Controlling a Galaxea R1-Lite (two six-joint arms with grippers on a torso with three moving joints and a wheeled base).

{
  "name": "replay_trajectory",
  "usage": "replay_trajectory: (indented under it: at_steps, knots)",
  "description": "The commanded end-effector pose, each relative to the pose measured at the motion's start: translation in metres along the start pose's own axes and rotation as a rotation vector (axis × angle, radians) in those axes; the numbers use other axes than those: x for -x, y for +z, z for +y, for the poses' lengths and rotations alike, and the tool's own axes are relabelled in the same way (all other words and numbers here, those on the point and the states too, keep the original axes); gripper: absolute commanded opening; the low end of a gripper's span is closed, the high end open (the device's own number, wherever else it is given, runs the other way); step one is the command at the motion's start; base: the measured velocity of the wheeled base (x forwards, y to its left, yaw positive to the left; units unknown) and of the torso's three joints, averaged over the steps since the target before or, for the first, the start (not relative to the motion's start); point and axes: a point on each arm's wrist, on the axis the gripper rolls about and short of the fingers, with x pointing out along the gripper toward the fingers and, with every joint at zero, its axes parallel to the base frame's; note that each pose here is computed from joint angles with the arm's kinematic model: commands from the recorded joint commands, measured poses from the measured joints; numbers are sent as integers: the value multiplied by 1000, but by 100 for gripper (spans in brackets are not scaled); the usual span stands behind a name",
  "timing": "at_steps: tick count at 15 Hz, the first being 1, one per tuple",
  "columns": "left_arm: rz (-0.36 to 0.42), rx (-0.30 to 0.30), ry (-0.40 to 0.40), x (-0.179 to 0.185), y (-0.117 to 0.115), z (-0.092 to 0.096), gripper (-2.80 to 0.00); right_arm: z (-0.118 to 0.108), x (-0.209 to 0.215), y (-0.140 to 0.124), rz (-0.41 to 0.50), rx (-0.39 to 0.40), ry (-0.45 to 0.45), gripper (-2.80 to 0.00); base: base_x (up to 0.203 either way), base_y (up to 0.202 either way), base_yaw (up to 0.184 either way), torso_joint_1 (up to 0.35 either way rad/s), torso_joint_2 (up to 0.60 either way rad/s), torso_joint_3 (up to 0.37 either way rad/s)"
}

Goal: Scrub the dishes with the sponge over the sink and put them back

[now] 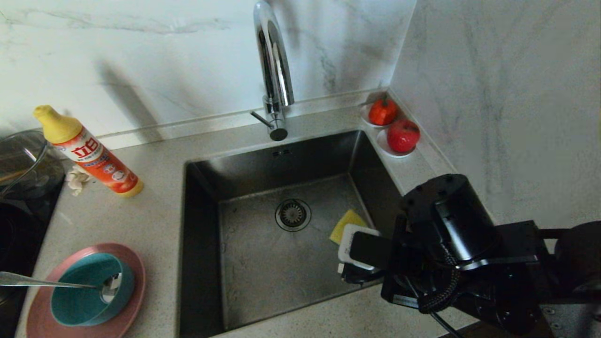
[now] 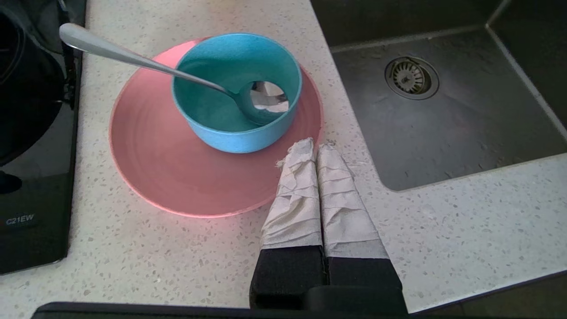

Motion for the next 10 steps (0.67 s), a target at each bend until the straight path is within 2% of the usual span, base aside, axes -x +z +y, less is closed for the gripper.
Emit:
replay_trajectory:
  at_steps: [1,10]
  knots:
    - [-3,0,0,0,0,0,-280,13,-9,10,-2,38,31,-280,0,0,0,0,0,0]
    - [-3,0,0,0,0,0,-280,31,-28,18,11,63,66,-280,0,0,0,0,0,0]
